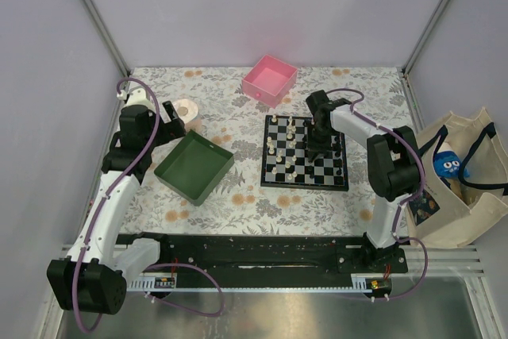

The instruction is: Set up the chess pieces on the board

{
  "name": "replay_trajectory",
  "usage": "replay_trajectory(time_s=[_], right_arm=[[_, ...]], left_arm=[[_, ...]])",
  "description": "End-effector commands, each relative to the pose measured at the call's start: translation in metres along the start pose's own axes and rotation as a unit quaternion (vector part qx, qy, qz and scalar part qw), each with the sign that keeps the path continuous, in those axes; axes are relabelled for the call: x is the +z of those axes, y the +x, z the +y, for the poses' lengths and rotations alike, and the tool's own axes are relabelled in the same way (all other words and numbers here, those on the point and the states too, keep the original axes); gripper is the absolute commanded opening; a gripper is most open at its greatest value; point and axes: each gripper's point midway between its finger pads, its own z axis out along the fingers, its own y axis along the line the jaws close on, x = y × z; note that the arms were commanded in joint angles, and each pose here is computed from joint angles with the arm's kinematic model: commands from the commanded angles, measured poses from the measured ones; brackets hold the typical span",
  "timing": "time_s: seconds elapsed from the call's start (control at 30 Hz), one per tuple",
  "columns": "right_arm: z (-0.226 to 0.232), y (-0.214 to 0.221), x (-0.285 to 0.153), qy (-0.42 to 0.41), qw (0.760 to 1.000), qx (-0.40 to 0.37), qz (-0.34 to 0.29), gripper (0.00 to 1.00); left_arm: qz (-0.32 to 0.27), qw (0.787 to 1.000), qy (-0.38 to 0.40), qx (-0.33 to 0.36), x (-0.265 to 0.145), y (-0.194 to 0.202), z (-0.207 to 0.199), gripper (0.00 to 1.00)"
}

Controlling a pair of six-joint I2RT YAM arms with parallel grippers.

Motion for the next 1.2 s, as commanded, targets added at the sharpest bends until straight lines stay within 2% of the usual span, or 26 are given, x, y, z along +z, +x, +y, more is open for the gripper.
replay_trajectory(time_s=[0.0, 0.53, 1.17], right_arm=[[-0.007, -0.006, -0.012, 0.026, 0.999, -0.008, -0.025, 0.17], [-0.048, -0.001, -0.023, 0.041, 0.998, 0.034, -0.038, 0.13], [-0.061, -0.009, -0.021, 0.048, 0.997, 0.039, -0.05, 0.14]], left_arm=[[-0.024, 1.0, 0.007, 0.001, 0.0, -0.014, -0.003, 0.99], [-0.015, 1.0, 0.014, -0.004, 0.003, -0.011, -0.007, 0.99], [-0.012, 1.0, 0.019, -0.008, 0.005, -0.009, -0.009, 0.99]])
